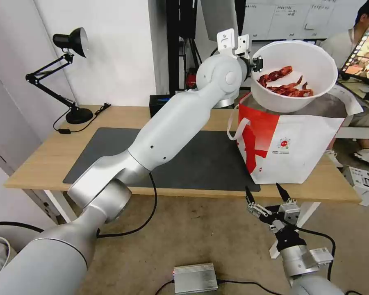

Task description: Pick up the trash from the table and place it into the takeout bag.

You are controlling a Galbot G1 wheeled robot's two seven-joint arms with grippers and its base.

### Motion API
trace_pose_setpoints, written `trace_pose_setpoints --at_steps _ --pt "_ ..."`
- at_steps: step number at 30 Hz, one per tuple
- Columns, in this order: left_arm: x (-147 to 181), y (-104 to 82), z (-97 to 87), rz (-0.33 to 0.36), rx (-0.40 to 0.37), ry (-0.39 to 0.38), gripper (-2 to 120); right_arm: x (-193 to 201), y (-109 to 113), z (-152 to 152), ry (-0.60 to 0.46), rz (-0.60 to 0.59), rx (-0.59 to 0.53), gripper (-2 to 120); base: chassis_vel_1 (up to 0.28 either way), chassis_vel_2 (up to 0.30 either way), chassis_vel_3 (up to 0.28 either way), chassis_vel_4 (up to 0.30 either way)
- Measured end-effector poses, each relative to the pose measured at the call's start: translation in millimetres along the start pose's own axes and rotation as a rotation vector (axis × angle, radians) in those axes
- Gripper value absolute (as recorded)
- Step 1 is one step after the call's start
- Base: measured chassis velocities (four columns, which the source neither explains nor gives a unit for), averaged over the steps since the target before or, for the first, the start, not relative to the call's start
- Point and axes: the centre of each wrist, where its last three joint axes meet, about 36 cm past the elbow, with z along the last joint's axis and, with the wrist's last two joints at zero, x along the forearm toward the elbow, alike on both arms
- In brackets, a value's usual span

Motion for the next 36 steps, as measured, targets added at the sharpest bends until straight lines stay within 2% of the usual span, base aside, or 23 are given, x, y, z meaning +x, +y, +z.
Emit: trace_pose_setpoints --at_steps 9,13,27,31,33,34,36 --pt "0 -4.9 11.5 -0.002 -0.023 0.018 0 0 0 0 0.000 0.000 0.000 100 0.000 0.000 0.000 0.000" --pt "-2 -10.2 23.0 -0.022 -0.081 0.045 0 0 0 0 0.000 0.000 0.000 100 0.000 0.000 0.000 0.000" --pt "-6 -21.6 39.8 -0.054 -0.183 0.057 0 0 0 0 0.000 0.000 0.000 100 0.000 0.000 0.000 0.000" --pt "-7 -22.5 42.5 -0.059 -0.193 0.061 9 0 0 0 0.000 0.000 0.000 100 0.000 0.000 0.000 0.000" --pt "-7 -23.1 43.9 -0.062 -0.197 0.062 19 0 0 0 0.000 0.000 0.000 100 0.000 0.000 0.000 0.000" --pt "-7 -23.1 43.9 -0.062 -0.197 0.062 19 0 0 0 0.000 0.000 0.000 100 0.000 0.000 0.000 0.000" --pt "-7 -23.1 44.4 -0.062 -0.197 0.062 30 0 0 0 0.000 0.000 0.000 100 0.000 0.000 0.000 0.000"
